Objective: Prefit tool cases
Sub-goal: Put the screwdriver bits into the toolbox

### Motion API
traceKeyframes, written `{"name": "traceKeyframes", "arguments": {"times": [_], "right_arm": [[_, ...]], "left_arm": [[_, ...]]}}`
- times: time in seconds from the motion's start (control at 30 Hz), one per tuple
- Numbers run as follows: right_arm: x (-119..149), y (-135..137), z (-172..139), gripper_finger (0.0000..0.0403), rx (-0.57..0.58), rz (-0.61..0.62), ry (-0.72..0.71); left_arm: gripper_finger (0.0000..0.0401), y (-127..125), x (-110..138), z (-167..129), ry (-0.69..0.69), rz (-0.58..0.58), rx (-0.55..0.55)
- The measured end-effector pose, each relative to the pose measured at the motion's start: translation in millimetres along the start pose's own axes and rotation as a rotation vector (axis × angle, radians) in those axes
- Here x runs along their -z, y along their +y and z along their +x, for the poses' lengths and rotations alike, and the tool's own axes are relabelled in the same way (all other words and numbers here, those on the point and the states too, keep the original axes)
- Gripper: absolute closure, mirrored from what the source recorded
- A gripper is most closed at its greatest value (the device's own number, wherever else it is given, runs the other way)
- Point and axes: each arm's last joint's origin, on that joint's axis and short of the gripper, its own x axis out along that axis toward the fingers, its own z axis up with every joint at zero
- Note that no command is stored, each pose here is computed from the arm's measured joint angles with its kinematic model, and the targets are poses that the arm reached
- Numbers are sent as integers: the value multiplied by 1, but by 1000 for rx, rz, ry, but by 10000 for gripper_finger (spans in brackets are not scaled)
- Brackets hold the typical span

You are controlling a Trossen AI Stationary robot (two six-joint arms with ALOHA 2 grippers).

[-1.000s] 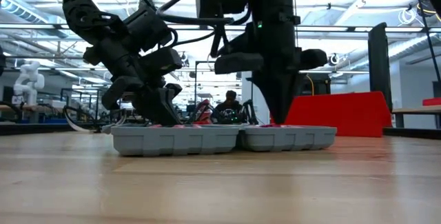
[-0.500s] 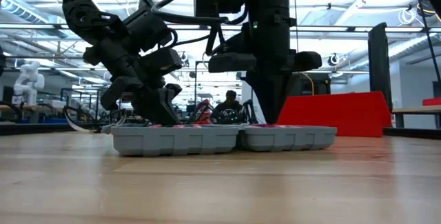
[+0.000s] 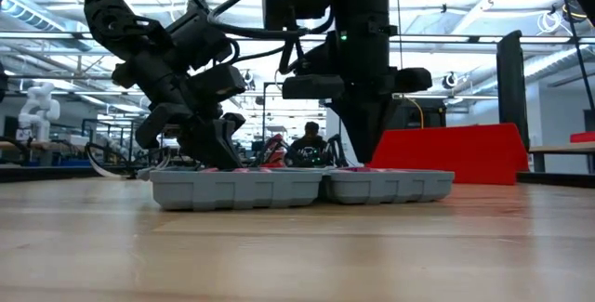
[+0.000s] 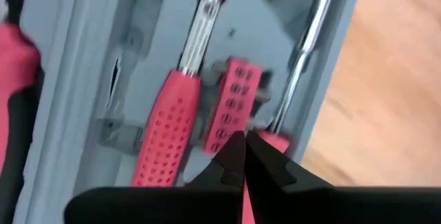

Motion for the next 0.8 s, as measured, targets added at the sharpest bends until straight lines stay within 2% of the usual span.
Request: {"name": "traceKeyframes", "arguments": {"times": [0.2, 0.43, 0.6, 0.8], "right_arm": [[-15, -2, -4, 403, -42, -15, -33], [-21, -5, 1, 403, -34, -25, -29], [-28, -2, 2, 403, -81, -28, -62], [-26, 2, 16, 403, -46, -49, -41]], "left_arm": [[401, 0, 0, 0, 0, 0, 0], [401, 0, 0, 0, 0, 0, 0], [401, 0, 0, 0, 0, 0, 0], [401, 0, 0, 0, 2, 0, 1]]}}
